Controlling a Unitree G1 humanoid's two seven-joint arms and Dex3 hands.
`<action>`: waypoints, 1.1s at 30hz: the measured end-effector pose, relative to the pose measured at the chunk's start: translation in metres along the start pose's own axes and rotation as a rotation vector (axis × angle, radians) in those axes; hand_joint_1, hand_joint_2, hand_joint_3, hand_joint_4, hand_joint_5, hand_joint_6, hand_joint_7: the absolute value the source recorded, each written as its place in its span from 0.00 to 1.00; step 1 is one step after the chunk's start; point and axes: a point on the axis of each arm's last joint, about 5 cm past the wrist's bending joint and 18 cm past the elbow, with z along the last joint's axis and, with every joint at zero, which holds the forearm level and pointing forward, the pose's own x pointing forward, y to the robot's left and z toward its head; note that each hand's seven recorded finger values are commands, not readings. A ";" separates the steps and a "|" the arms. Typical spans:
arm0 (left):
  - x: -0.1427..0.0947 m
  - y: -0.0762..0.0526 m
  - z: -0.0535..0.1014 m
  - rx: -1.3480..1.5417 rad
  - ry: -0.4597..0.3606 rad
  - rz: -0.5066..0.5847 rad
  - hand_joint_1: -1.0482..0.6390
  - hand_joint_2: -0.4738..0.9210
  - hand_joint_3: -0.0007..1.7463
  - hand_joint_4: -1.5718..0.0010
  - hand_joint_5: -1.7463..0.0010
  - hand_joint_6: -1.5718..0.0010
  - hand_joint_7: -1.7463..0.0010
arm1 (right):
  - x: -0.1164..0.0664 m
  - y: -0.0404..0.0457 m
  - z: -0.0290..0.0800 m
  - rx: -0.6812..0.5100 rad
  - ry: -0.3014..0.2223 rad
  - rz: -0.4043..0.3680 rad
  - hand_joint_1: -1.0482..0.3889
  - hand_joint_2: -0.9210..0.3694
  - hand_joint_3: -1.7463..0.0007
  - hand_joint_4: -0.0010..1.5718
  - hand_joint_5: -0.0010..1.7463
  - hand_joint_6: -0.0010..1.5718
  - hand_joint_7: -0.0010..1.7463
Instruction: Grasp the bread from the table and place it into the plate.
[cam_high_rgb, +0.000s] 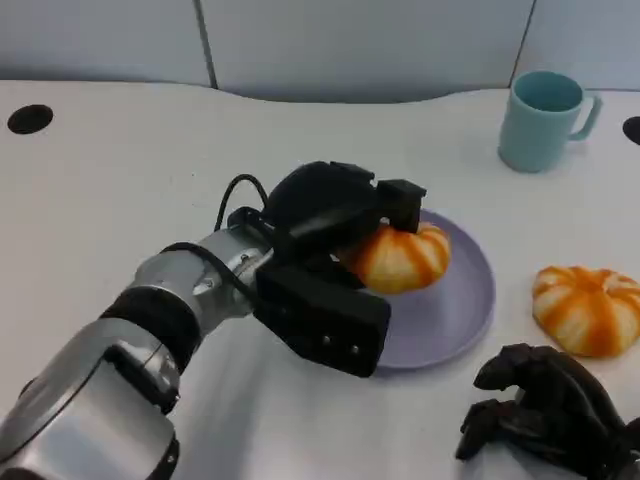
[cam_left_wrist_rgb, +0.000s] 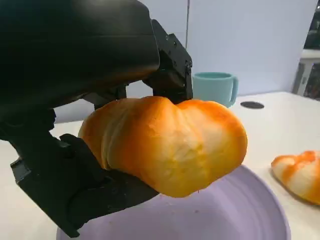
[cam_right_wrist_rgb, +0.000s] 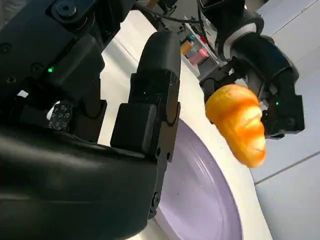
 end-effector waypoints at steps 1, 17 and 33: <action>0.000 0.000 0.000 -0.007 0.005 -0.019 0.42 0.76 0.67 0.45 0.00 0.55 0.03 | 0.000 0.0001 0.000 0.002 0.000 0.001 0.00 0.45 1.00 1.00 0.26 1.00 0.14; 0.009 0.009 -0.002 -0.014 0.186 -0.440 0.00 1.00 0.29 1.00 1.00 1.00 1.00 | 0.000 0.0006 0.000 0.008 0.004 0.003 0.00 0.44 1.00 1.00 0.26 1.00 0.14; 0.000 0.031 -0.010 -0.315 0.088 -0.221 0.01 1.00 0.25 0.97 0.98 0.94 0.97 | 0.002 -0.0006 0.000 -0.003 -0.004 0.007 0.00 0.43 0.99 1.00 0.26 1.00 0.13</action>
